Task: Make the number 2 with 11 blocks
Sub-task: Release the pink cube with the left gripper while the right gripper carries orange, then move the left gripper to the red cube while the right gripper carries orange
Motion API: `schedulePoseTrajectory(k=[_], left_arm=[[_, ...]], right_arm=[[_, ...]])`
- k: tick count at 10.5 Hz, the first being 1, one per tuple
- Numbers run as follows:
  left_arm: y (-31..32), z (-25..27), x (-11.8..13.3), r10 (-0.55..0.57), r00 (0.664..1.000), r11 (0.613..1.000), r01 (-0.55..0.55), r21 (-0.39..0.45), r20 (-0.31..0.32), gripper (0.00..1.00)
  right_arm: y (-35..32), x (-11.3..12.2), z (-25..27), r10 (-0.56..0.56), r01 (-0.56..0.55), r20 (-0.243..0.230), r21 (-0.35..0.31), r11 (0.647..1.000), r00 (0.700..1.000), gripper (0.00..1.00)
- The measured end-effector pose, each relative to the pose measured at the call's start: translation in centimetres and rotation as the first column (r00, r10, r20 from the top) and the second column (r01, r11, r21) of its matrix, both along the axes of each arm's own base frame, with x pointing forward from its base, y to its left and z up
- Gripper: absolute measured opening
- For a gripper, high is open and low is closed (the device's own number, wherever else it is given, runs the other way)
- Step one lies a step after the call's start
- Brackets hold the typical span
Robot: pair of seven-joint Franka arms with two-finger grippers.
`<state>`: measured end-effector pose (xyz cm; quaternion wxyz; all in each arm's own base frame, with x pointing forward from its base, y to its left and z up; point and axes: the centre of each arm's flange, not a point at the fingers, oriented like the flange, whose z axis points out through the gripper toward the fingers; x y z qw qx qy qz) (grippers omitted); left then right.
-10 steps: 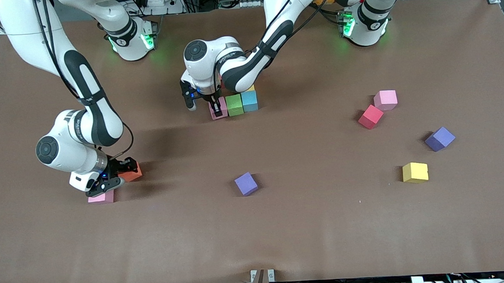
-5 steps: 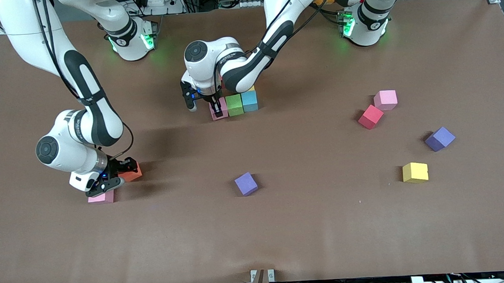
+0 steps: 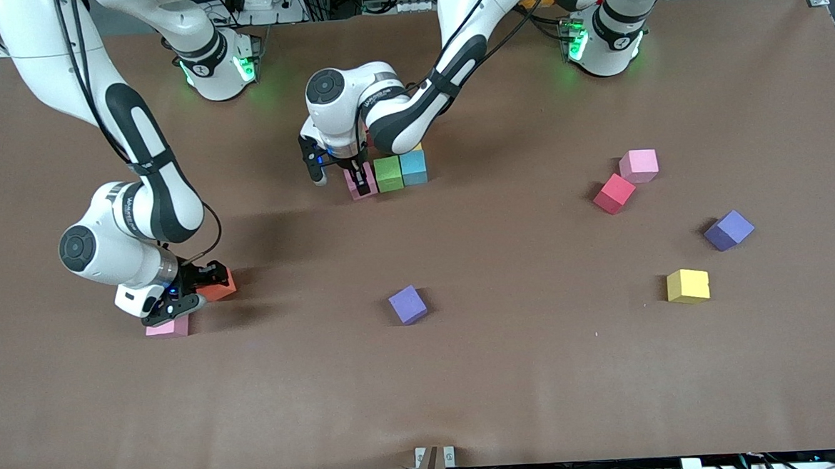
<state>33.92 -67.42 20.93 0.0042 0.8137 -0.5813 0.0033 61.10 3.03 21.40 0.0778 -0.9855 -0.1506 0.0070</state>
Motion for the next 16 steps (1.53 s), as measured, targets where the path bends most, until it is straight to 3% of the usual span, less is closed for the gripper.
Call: schedulePoseTrajectory(k=[1, 6, 12, 14, 16], left_arm=[[-0.1, 0.0, -0.1, 0.006, 1.0, 1.0, -0.006, -0.001, -0.001, 1.0], [-0.3, 0.3, -0.2, 0.007, 1.0, 1.0, -0.007, -0.012, 0.005, 1.0], [-1.1, 4.3, -0.2, 0.019, 1.0, 0.999, -0.019, -0.051, 0.01, 1.0], [-0.1, 8.0, 0.2, 0.072, 0.997, 0.997, -0.072, -0.005, 0.002, 1.0], [2.5, 12.4, 2.4, 0.136, 0.991, 0.989, -0.136, 0.058, 0.001, 1.0]], right_arm=[[0.5, 0.0, 0.0, 0.002, -0.002, 0.0, 0.004, 1.0, 1.0, 0.59], [3.4, -0.3, 0.0, -0.039, 0.039, -0.013, 0.003, 0.999, 0.999, 0.59], [10.4, -1.0, 1.4, -0.101, 0.101, -0.02, 0.008, 0.995, 0.995, 0.59], [10.3, -1.0, 1.5, -0.113, 0.113, -0.02, 0.01, 0.994, 0.993, 0.59], [10.3, -1.0, 1.5, -0.115, 0.115, -0.021, 0.01, 0.993, 0.993, 0.59]])
